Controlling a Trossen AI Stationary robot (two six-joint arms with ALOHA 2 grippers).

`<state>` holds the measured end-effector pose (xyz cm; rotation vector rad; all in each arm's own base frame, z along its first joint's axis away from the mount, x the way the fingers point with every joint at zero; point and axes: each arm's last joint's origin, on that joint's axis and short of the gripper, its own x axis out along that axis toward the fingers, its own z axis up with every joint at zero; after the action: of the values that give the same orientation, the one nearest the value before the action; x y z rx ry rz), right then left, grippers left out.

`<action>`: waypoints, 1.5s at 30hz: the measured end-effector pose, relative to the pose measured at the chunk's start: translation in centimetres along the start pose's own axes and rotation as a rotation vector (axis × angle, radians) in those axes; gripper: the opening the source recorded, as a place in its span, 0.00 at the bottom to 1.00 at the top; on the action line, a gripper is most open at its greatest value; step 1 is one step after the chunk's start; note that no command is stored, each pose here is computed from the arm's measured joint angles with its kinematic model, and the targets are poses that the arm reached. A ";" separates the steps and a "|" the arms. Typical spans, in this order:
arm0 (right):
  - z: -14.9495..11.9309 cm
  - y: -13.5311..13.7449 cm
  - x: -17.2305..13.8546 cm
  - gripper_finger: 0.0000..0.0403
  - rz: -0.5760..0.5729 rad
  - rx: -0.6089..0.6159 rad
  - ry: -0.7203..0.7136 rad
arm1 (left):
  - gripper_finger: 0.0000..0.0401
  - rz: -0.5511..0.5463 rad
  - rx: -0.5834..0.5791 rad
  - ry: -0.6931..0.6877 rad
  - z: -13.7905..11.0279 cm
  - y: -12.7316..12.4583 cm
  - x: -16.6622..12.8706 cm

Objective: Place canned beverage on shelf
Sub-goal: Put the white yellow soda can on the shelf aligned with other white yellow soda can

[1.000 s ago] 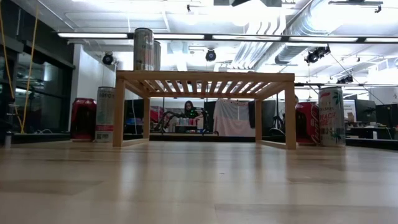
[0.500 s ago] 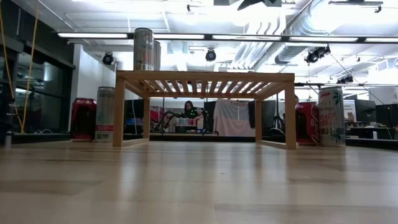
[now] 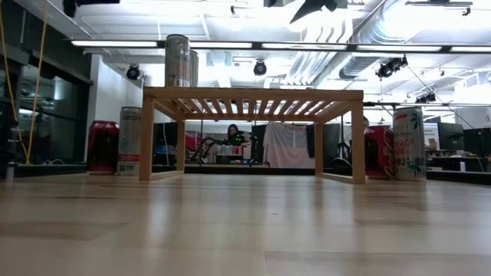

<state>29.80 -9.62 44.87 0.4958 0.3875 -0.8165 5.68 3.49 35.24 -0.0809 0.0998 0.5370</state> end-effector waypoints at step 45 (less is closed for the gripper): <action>-2.1 -2.7 1.1 0.77 -0.056 -0.547 0.346 | 0.00 -0.025 0.106 0.043 -8.9 0.9 12.3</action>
<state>28.12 -10.67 41.89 0.1104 0.9171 -0.6407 15.11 9.59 24.91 0.0100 0.1691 0.5043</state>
